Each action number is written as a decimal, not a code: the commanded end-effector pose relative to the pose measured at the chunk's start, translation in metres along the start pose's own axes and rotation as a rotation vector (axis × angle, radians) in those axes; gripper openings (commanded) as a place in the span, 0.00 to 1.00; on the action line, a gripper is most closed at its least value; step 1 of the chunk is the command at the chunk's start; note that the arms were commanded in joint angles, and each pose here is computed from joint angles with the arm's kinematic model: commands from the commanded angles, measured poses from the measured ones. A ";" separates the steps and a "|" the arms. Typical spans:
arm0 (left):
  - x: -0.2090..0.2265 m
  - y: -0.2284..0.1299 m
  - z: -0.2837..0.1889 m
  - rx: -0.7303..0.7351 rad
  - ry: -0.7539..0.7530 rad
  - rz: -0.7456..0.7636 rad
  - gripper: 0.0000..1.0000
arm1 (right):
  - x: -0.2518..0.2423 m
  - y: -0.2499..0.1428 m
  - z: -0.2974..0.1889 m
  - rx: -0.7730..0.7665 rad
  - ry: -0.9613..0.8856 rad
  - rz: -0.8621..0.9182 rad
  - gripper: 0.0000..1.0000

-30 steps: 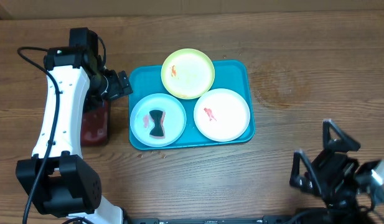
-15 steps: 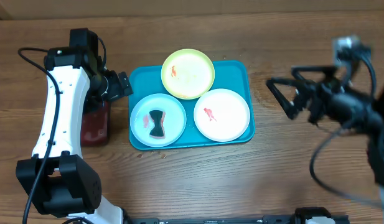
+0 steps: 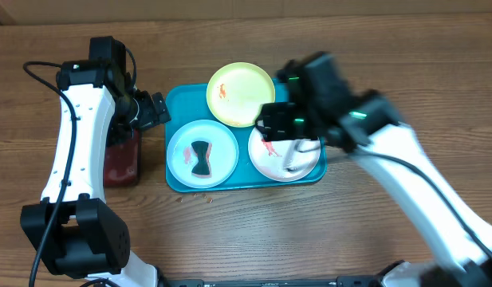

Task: Clean dirty plates on tray and stack at the side
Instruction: 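Reach the right gripper to the light blue plate rim and grasp it, then regrasp the sponge with the left gripper and scrub the light blue plate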

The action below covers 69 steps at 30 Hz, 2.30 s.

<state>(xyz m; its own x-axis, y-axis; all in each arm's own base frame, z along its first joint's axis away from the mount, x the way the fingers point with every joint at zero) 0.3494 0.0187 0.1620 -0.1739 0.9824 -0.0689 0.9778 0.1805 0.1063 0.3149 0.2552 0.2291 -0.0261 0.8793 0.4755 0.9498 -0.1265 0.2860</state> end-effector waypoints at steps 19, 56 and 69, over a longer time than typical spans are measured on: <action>-0.004 -0.006 -0.002 0.018 -0.019 -0.015 0.95 | -0.008 -0.023 0.176 0.106 -0.147 -0.042 0.66; -0.073 -0.055 0.104 0.088 -0.290 0.147 0.62 | -0.048 -0.052 0.215 0.120 -0.177 0.018 0.31; -0.089 -0.054 0.131 0.002 -0.241 0.284 0.55 | -0.047 -0.051 0.215 0.117 -0.175 0.017 0.27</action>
<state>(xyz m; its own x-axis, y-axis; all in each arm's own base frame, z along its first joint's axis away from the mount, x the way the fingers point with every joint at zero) 0.3291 -0.0861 0.0383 0.0951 0.9437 -0.3167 0.9879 -0.0504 0.1467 0.3393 0.3209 0.0200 0.0321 0.9410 0.3368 0.9765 -0.1014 0.1902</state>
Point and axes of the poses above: each gripper's point midway between its finger pads, its own z axis out along the fingers, its own x axis along the line the jaws close on, y = z × x, the point moved 1 cm from there along -z, back along the fingers, and after that the axes turned 14 degrees about z, right-handed, at the moved point
